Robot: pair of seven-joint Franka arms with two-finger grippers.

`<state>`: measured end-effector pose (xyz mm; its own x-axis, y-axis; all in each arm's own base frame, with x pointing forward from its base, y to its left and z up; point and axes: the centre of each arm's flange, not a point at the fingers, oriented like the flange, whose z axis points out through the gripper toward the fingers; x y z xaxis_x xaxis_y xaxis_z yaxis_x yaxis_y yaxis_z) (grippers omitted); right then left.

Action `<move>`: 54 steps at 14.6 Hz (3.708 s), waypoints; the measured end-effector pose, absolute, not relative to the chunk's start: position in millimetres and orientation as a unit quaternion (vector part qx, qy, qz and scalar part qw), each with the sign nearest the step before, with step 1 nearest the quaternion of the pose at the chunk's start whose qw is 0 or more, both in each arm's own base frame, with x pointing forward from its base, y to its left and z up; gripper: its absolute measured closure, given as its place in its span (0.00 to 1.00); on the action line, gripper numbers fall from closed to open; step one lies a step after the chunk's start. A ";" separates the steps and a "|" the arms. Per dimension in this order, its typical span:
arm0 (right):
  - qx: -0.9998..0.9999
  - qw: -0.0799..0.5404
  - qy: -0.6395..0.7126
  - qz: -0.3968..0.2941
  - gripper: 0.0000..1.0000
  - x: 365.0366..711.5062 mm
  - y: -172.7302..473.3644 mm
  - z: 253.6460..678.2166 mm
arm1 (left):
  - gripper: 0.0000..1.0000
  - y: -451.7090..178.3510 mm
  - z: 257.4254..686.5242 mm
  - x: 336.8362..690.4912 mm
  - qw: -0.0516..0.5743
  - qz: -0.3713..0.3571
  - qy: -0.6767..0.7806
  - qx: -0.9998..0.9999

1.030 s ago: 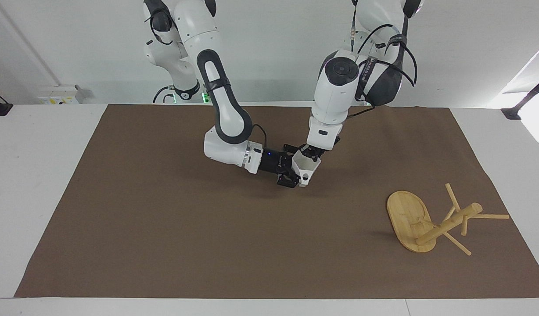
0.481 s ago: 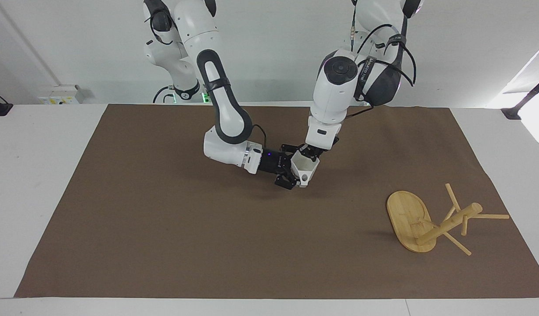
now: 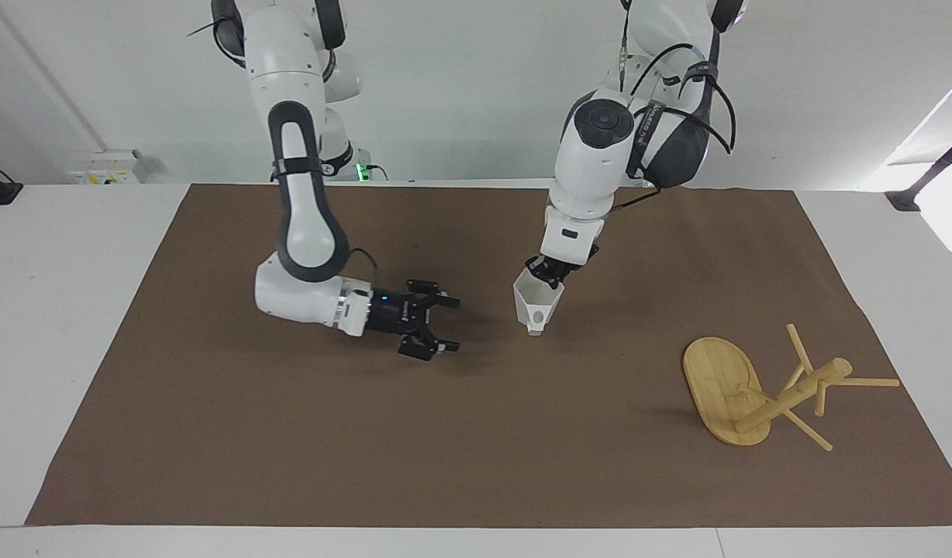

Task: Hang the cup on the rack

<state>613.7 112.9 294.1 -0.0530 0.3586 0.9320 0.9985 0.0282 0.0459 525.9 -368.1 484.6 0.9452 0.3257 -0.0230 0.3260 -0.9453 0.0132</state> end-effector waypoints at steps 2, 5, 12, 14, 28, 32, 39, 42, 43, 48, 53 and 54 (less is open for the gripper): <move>-0.567 0.379 -0.618 -0.391 0.00 617.2 47.7 301.6 | 0.96 -353.1 484.8 536.3 0.008 -0.008 0.169 0.986; -0.596 0.333 -0.647 -0.340 0.00 615.1 -24.6 347.5 | 0.96 -320.6 489.2 561.0 0.031 0.022 0.171 0.985; -0.781 0.219 -0.568 -0.143 0.00 576.6 -45.4 494.7 | 0.96 -207.8 479.9 565.2 0.146 0.198 0.239 0.939; -0.822 0.184 -0.530 -0.101 0.00 570.0 -49.2 508.2 | 0.96 -174.2 463.0 561.8 0.166 0.244 0.259 0.920; -0.997 -0.010 0.015 0.077 0.00 517.2 -91.0 604.5 | 0.96 -109.8 431.2 574.3 0.156 0.249 0.303 0.907; -0.996 -0.014 0.046 0.080 0.00 518.2 -80.5 599.9 | 0.96 -110.6 423.6 577.9 0.153 0.246 0.299 0.909; -0.994 -0.017 0.076 0.079 0.00 518.0 -78.9 600.1 | 0.96 -94.6 425.2 581.9 0.153 0.250 0.312 0.904; -0.994 -0.017 0.077 0.079 0.00 517.9 -79.6 600.1 | 0.96 -89.1 428.4 584.5 0.155 0.252 0.318 0.901; -0.994 -0.017 0.076 0.079 0.00 518.0 -78.7 600.1 | 0.96 -86.2 427.6 585.0 0.155 0.251 0.322 0.900; -0.994 -0.017 0.074 0.079 0.00 518.3 -76.9 600.1 | 0.96 -74.9 421.1 587.1 0.153 0.244 0.336 0.897; -0.994 -0.017 0.074 0.079 0.00 518.3 -76.9 600.1 | 0.94 -55.2 422.0 593.2 0.157 0.233 0.365 0.888; -0.994 -0.017 0.074 0.079 0.00 518.3 -76.9 600.1 | 0.92 -51.7 426.1 595.7 0.157 0.233 0.368 0.886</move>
<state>518.3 -76.9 600.1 0.9764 -0.1501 -0.1554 -0.1447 -0.9884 0.0456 595.7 -51.7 426.1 0.6209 0.7253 0.2974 0.5793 -0.6801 0.4494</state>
